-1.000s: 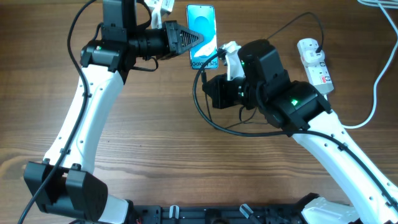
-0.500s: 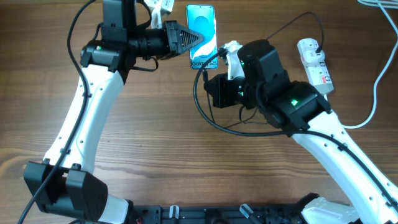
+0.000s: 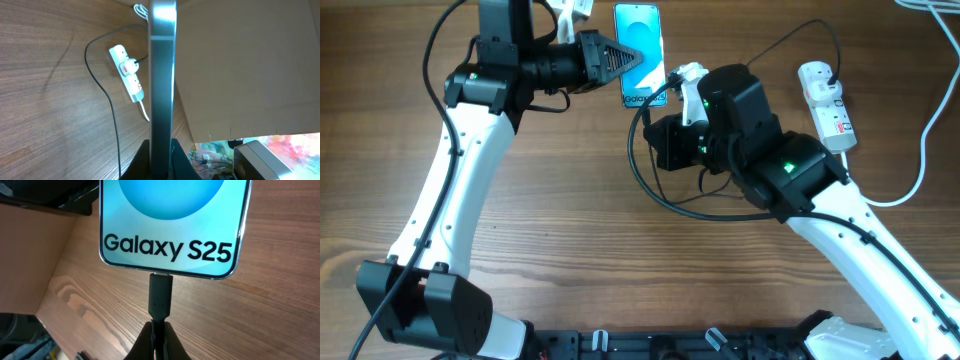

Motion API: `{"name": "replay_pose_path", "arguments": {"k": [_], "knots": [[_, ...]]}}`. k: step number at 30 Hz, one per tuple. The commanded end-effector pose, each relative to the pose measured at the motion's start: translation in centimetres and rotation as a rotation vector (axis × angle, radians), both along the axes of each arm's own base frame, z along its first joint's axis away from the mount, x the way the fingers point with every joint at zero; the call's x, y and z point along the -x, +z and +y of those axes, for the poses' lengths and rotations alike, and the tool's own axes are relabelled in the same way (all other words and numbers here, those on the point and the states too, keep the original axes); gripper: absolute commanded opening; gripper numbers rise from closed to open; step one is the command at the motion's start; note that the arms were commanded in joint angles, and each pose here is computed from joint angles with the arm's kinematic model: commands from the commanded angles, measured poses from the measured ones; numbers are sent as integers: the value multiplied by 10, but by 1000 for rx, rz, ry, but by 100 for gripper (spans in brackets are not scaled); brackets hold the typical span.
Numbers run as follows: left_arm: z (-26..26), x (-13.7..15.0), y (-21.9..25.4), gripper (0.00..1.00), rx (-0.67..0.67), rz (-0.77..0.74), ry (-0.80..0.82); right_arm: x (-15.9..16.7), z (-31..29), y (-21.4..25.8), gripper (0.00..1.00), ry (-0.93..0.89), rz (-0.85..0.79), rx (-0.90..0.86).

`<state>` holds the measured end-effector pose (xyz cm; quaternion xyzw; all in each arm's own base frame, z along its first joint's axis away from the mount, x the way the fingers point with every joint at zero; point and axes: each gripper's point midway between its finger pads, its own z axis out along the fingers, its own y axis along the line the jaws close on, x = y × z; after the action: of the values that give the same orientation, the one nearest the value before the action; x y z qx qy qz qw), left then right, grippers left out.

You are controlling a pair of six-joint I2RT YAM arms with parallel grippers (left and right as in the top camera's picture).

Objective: Plug charger to phone and switch on socket
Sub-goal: 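Push the USB-C plug into the phone's bottom port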

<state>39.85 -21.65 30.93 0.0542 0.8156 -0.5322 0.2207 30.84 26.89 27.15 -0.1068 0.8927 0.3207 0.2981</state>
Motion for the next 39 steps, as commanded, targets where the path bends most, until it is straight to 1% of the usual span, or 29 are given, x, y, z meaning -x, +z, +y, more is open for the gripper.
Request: {"name": "replay_pose_path", "arguments": {"k": [1, 2, 4, 5, 6, 7, 10, 13, 16, 19, 20, 21, 25, 29, 32, 36, 39], "knots": [[-14, 25, 9, 4, 65, 36, -121, -30, -17, 21, 5, -132, -127, 14], [-14, 25, 9, 4, 64, 41, -121, -31, -16, 22, 10, -131, -131, 10], [-14, 25, 8, 4, 63, 41, -120, -31, -16, 23, 23, -132, -134, 6], [-14, 24, 8, 4, 57, 40, -112, -31, -16, 23, 29, -132, -134, 7], [-13, 22, 6, 4, 48, 39, -99, -31, -16, 23, 39, -131, -133, 7], [-11, 18, 4, 4, 33, 37, -80, -30, -16, 22, 45, -131, -130, 9], [-8, 13, 0, 4, 8, 32, -47, -27, -16, 18, 49, -122, -109, 16], [1, 1, -14, 4, -66, 44, 42, -19, -17, 13, 53, -105, -74, 24], [14, -10, -37, 4, -164, 77, 134, -11, -22, 9, 68, -101, -44, 41], [31, -16, -69, 4, -293, 132, 209, -5, -31, 9, 73, -121, -26, 56], [34, -15, -77, 4, -322, 151, 215, -5, -37, 9, 74, -160, -14, 57], [34, -11, -94, 4, -360, 174, 177, -7, -49, 10, 75, -213, -6, 65], [24, -4, -141, 4, -421, 279, 102, -15, -79, 12, 77, -307, 9, 72], [0, 1, -182, 4, -450, 338, 18, -16, -104, -1, 76, -367, 63, 119], [-20, 2, -213, 4, -466, 360, -27, -13, -111, -6, 77, -368, 81, 147], [-43, 0, -240, 4, -459, 352, -72, -11, -112, -8, 77, -346, 73, 170], [-54, -5, -255, 4, -447, 363, -62, -10, -112, -10, 77, -346, 81, 173]]}}
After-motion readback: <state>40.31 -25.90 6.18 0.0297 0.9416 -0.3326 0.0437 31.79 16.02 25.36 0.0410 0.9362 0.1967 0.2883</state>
